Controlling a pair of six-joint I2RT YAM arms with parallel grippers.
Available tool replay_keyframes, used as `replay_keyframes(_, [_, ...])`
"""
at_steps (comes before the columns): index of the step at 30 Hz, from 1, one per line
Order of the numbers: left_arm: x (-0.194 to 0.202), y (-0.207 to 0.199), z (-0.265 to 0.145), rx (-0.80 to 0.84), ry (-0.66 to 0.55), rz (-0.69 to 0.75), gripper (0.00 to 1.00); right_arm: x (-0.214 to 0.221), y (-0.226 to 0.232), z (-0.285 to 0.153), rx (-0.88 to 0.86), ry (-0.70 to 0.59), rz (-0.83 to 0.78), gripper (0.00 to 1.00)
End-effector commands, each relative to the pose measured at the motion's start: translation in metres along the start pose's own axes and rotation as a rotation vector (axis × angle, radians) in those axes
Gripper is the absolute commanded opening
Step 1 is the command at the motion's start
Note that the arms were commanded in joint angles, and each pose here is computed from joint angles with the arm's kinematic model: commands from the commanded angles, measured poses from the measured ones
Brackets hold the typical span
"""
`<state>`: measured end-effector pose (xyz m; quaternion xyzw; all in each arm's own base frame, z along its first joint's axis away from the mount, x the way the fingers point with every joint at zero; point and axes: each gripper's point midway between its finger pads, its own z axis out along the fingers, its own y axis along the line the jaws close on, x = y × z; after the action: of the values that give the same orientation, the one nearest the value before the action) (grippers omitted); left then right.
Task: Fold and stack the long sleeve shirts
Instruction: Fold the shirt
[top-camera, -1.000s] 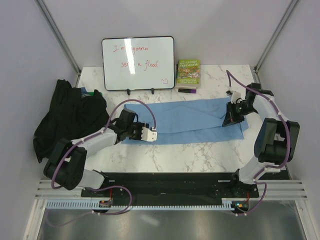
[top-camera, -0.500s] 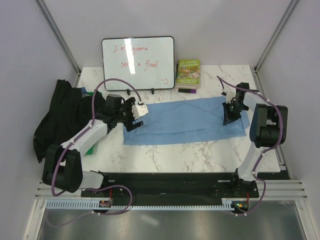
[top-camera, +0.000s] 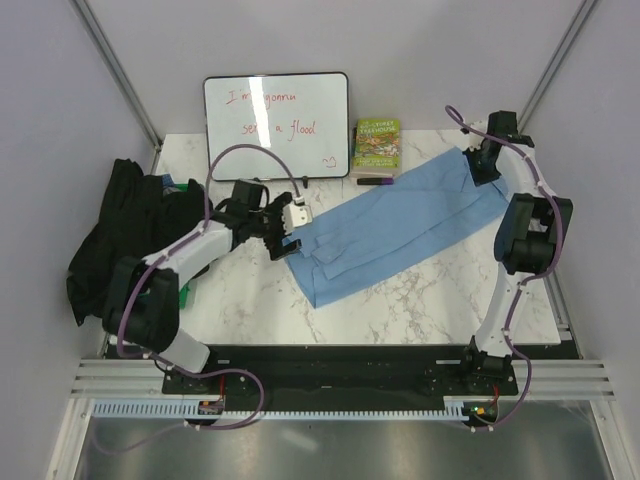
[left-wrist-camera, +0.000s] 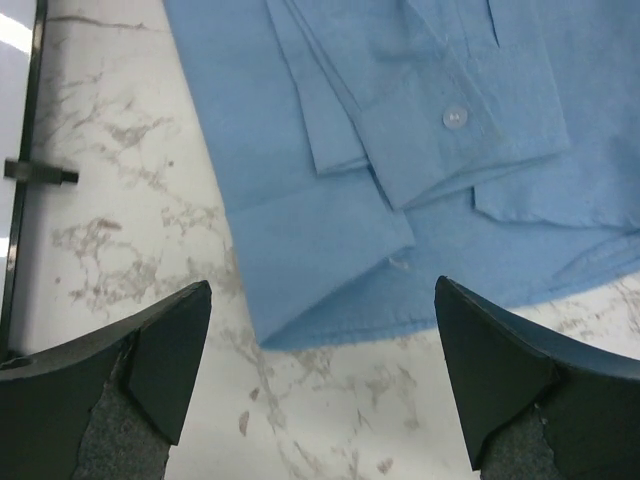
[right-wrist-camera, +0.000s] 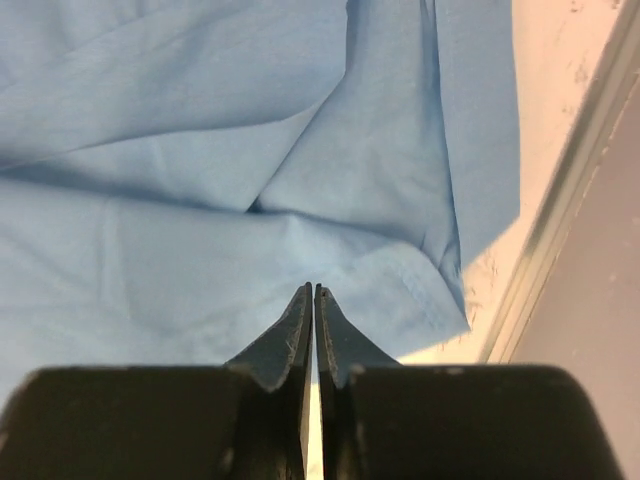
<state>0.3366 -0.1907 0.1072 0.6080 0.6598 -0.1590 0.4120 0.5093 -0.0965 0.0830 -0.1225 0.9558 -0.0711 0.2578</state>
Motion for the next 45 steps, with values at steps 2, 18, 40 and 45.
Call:
replay_keyframes(2, [-0.015,0.011,0.052,0.044,0.087,0.106,0.99,-0.002,0.02,-0.073,-0.08,-0.065,0.042,0.1])
replay_keyframes(18, [0.008,-0.175,0.074,0.486,0.41,0.183,0.99,0.076,0.072,-0.077,-0.238,0.102,0.133,0.07])
replay_keyframes(40, [-0.116,-0.113,-0.008,0.204,-0.006,-0.149,0.99,0.087,0.106,0.021,-0.212,0.201,0.154,0.03])
replay_keyframes(45, [-0.098,-0.112,-0.026,0.164,-0.022,-0.088,0.99,0.058,0.082,0.051,-0.129,0.172,0.131,0.03])
